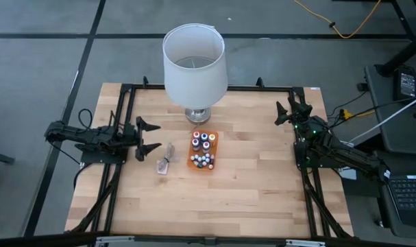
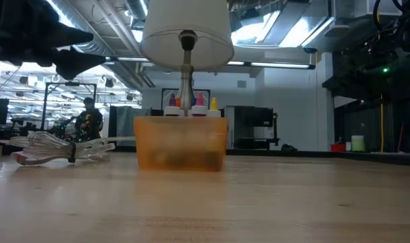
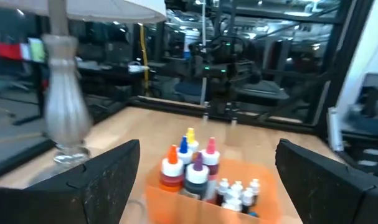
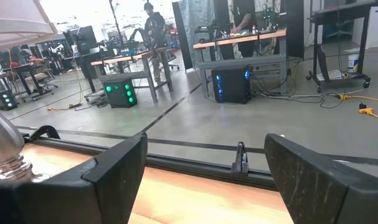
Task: Pick & Place food coloring
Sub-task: Return to Home Position
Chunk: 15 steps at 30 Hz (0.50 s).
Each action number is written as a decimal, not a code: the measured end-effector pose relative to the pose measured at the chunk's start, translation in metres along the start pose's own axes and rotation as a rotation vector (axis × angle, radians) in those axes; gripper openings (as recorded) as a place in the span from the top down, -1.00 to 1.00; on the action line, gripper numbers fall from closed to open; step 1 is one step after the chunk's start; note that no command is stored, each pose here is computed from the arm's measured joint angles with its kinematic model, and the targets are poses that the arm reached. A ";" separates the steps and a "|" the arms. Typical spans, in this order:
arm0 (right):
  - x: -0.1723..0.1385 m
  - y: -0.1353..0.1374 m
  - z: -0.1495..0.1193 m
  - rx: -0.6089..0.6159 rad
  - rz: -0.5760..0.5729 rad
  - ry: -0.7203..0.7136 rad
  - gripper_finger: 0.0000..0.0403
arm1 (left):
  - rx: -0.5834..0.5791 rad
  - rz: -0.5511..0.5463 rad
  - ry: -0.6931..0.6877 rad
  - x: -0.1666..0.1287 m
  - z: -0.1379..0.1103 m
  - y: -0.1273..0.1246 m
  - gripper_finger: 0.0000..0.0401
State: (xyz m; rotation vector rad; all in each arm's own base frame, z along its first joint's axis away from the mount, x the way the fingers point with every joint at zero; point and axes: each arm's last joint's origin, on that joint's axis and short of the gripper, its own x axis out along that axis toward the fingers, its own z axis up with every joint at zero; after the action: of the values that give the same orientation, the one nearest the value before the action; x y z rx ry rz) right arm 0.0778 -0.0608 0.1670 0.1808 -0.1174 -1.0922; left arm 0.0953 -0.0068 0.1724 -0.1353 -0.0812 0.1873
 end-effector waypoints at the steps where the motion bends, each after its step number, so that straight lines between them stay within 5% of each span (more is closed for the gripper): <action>1: 0.000 0.000 0.000 0.000 0.000 0.000 -0.61 | 0.020 0.014 -0.002 0.000 0.000 0.000 -0.81; 15: 0.000 0.000 0.000 0.000 0.000 0.000 -0.61 | 0.224 -0.026 0.004 0.000 -0.001 -0.002 -0.80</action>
State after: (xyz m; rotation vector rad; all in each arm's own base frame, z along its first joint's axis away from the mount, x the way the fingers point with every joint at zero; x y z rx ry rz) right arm 0.0778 -0.0608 0.1670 0.1806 -0.1171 -1.0924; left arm 0.0954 -0.0090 0.1721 0.0890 -0.0575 0.1685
